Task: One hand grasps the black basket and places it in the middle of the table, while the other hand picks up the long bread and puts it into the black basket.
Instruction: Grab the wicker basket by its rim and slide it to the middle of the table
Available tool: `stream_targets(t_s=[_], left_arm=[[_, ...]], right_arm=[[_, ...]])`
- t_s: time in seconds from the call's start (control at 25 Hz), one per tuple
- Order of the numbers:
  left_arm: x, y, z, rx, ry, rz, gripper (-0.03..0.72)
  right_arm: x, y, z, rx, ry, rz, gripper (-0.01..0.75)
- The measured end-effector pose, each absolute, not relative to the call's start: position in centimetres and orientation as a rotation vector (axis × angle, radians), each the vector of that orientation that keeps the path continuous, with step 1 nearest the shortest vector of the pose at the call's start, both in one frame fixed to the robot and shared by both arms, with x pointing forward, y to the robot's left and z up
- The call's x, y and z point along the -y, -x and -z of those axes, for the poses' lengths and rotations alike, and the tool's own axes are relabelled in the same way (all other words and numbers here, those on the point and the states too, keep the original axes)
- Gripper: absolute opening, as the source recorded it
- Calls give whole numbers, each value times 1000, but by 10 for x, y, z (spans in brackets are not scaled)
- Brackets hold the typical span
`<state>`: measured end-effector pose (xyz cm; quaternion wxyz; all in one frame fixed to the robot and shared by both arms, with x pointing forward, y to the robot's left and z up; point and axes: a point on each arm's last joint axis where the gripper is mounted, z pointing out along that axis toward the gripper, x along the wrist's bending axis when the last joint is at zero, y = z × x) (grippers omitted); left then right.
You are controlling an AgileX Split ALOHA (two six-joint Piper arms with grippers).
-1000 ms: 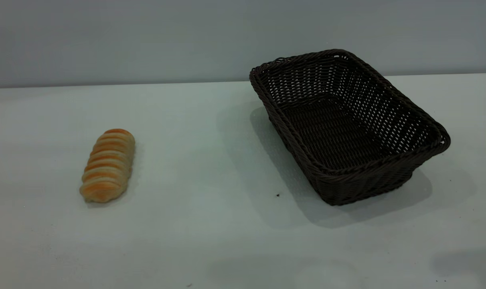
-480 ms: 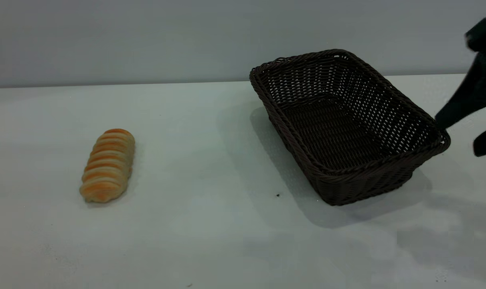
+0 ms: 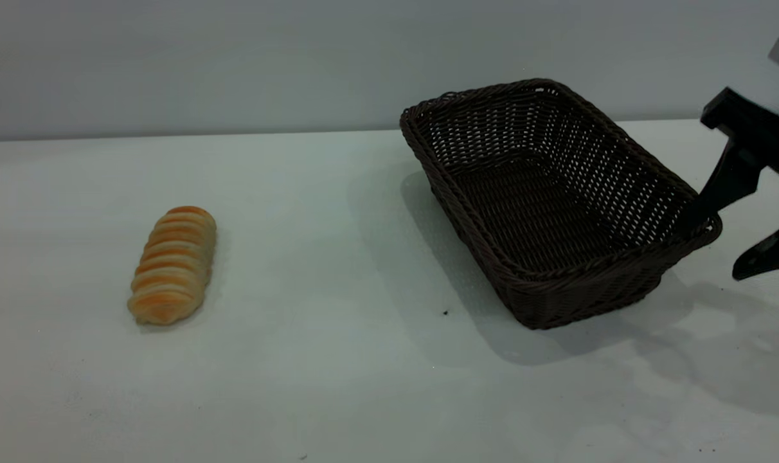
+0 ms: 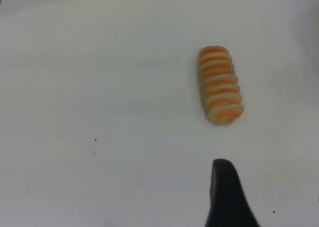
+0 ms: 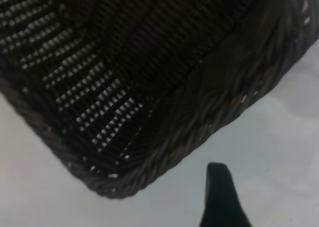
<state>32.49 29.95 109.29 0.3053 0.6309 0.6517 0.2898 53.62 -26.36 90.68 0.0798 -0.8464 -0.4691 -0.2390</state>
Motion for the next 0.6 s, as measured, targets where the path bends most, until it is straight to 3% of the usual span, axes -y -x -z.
stream_targets(t_s=[0.6], left_arm=[[-300, -325, -1093, -1727, -1668, -766, 466]], right_arm=[[267, -545, -901, 1259, 2634, 780, 504]])
